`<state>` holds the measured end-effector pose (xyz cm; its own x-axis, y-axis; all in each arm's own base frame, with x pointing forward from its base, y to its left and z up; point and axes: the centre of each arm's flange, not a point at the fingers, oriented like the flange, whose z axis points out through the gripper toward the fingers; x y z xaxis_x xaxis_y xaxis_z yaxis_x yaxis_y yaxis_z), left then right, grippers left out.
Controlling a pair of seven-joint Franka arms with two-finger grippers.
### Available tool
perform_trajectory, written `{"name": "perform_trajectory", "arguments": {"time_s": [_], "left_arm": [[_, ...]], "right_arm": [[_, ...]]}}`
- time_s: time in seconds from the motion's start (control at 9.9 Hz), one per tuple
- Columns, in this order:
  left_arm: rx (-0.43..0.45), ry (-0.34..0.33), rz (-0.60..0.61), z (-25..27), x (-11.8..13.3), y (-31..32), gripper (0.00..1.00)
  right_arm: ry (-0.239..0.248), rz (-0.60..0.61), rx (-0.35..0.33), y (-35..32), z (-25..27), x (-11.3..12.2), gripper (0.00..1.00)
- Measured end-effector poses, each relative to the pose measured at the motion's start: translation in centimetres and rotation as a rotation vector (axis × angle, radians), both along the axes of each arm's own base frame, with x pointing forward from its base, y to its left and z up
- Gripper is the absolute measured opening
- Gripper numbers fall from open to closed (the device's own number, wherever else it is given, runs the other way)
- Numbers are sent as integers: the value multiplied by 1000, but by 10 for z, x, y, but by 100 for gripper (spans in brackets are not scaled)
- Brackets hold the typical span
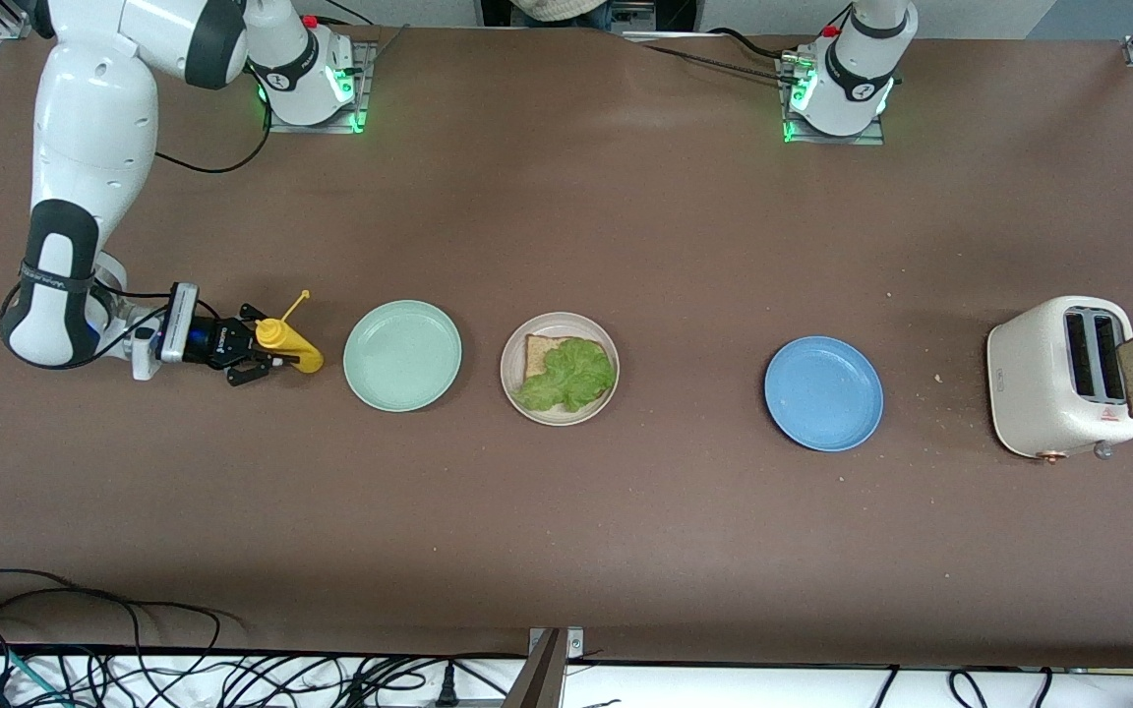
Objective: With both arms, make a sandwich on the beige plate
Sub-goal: 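Release the mustard with the right gripper while the left gripper grasps the toast, then retract the right gripper while the left gripper carries the toast over the plate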
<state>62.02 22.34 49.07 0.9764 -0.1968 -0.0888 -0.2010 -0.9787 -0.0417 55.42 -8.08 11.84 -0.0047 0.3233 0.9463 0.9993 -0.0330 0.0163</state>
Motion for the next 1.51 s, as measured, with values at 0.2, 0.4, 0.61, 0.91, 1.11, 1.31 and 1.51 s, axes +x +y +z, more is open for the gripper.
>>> {"name": "perform_trajectory", "arguments": {"time_s": [0.2, 0.4, 0.61, 0.91, 1.11, 1.31, 1.51], "left_arm": [[-155, 14, -16, 8, 7, -45, 9], [-323, 64, -4, 0, 14, -107, 9], [-443, 140, 25, -19, 25, -188, 9], [-549, 258, 46, -56, 32, -300, 9], [-614, 315, 33, -76, 30, -341, 9], [-711, 388, 17, -103, 25, -390, 9], [-801, 459, 12, -131, 18, -439, 9]], "right_arm": [[-18, -12, 2, -5, 7, 5, 69], [-22, -39, -22, -26, 20, 8, 99], [5, -65, -36, -50, 50, 14, 100], [108, -38, -60, -70, 108, 34, 100], [198, -23, -100, -84, 161, 48, 100], [273, -23, -154, -89, 209, 61, 100], [383, -45, -231, -83, 242, 70, 100]]}}
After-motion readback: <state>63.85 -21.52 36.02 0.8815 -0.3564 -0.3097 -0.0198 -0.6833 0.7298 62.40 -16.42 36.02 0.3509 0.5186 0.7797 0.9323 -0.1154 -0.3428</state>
